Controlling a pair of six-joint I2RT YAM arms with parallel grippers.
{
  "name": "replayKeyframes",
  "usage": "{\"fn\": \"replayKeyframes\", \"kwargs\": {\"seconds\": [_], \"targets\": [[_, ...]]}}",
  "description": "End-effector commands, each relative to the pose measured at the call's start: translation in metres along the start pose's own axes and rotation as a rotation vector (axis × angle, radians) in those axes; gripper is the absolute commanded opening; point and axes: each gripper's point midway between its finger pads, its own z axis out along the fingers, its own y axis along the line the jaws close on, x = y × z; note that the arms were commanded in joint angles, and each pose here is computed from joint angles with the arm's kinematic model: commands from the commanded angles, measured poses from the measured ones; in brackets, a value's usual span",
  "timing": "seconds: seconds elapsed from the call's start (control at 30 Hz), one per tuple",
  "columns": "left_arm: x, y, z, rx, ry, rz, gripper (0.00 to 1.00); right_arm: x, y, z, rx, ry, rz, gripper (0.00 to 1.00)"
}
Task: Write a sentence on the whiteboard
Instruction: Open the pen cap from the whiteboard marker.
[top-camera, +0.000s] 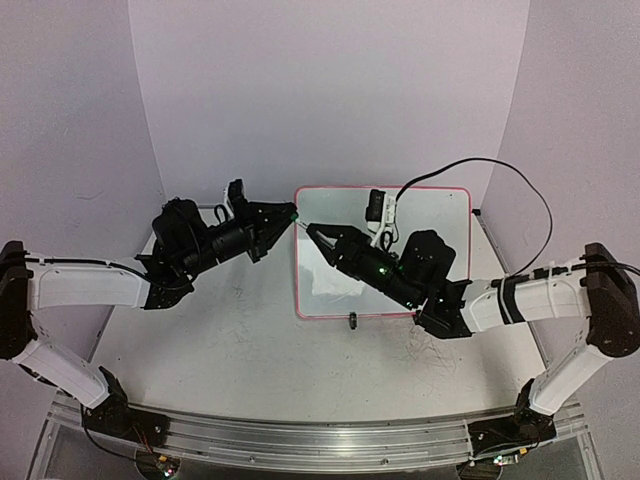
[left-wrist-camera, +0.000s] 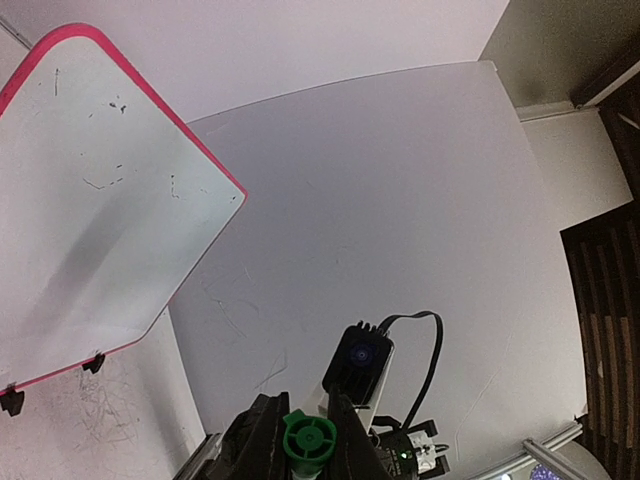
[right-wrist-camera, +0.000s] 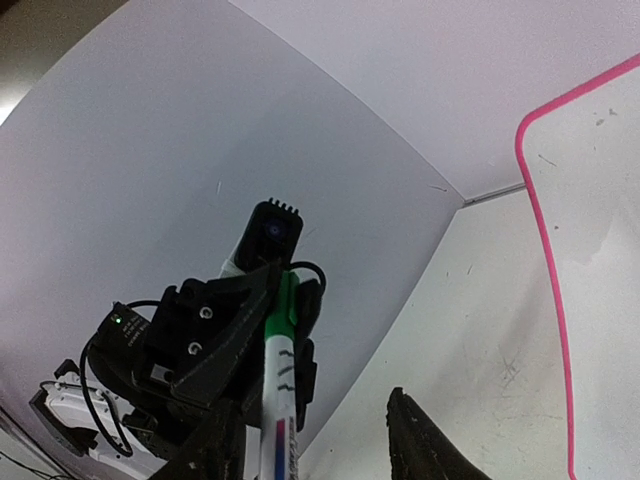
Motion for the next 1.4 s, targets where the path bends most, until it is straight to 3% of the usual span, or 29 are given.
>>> {"fn": "replayKeyframes", "kwargs": {"seconds": [0.0,0.3,0.67,1.2,1.37], "targets": [[0.001,-0.011,0.004,0.055,0.001,-0.009,0.00,-0.024,0.026,0.010,-0.073,-0.092,0.003,0.45],[0.005,-0.012,0.007,0.061,0.019,0.001,0.00,-0.025,0.030,0.021,-0.089,-0.097,-0.002,0.41],[0.009,-0.011,0.009,0.064,0.036,0.006,0.00,-0.026,0.028,0.022,-0.074,-0.100,-0.002,0.24],[0.012,-0.011,0.007,0.066,0.047,0.020,0.00,-0.014,0.026,0.024,-0.059,-0.023,-0.031,0.26],[0.014,-0.010,0.008,0.063,0.054,0.016,0.00,-0.018,0.026,0.024,-0.053,-0.037,-0.028,0.20]]}}
